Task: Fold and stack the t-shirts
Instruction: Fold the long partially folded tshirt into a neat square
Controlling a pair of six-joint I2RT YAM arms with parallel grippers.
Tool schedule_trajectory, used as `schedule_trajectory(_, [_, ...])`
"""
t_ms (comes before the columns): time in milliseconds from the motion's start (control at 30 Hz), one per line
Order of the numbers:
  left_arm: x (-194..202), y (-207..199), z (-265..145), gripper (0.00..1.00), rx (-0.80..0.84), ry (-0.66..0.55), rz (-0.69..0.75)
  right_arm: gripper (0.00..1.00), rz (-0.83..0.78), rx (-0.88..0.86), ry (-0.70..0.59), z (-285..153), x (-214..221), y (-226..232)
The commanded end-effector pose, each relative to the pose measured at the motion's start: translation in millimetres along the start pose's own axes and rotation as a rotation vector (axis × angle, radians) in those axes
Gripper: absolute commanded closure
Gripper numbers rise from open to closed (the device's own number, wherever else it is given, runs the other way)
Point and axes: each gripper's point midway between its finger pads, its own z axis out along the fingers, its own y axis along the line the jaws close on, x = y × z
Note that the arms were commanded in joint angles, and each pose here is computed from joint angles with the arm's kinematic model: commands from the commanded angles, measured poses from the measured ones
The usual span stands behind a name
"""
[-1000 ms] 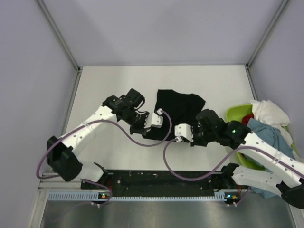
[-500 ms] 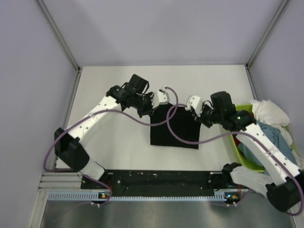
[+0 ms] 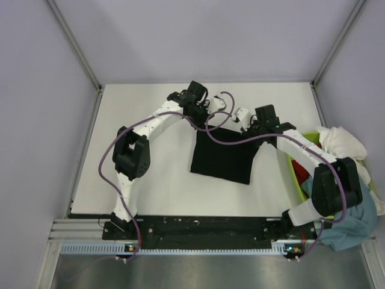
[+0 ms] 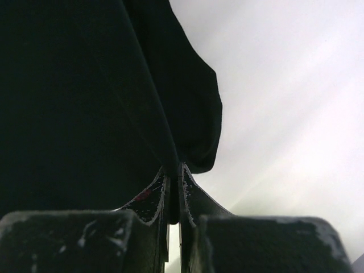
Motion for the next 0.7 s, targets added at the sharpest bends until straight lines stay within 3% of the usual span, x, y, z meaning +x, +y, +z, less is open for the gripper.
schedule_trajectory(0, [-1.8,47.2,3.8,1.0,-0.177,0.027,-0.013,1.0,0.061,0.158,0.012,6.3,-7.4,-48.3])
schedule_trajectory(133, [8.6,52.9,27.7,1.0,-0.193,0.061,-0.028,1.0,0.083,0.174,0.094,24.2,9.8,-53.8])
schedule_trajectory(267, [14.2,56.9,42.6,0.78,-0.204,0.074,-0.063,0.82,0.173,0.2,0.086,44.5,10.0,-65.8])
schedule_trajectory(400, [-13.7,106.0,39.3,0.53,-0.382,0.01,-0.12,0.7,0.393,0.326,0.101,64.0,7.0,-107.6])
schedule_trajectory(500, [-25.6,137.7,18.6,0.52,-0.476,-0.01,-0.22,0.66,0.538,0.402,0.174,51.8,0.7,-129.4])
schedule_trajectory(600, [-15.9,118.4,5.2,0.49,-0.402,-0.032,-0.315,0.58,0.63,0.375,0.138,25.1,-12.1,-120.1])
schedule_trajectory(667, [-12.8,93.5,-8.2,0.4,-0.349,-0.089,-0.364,0.51,0.719,0.343,0.101,10.7,-11.6,-101.5])
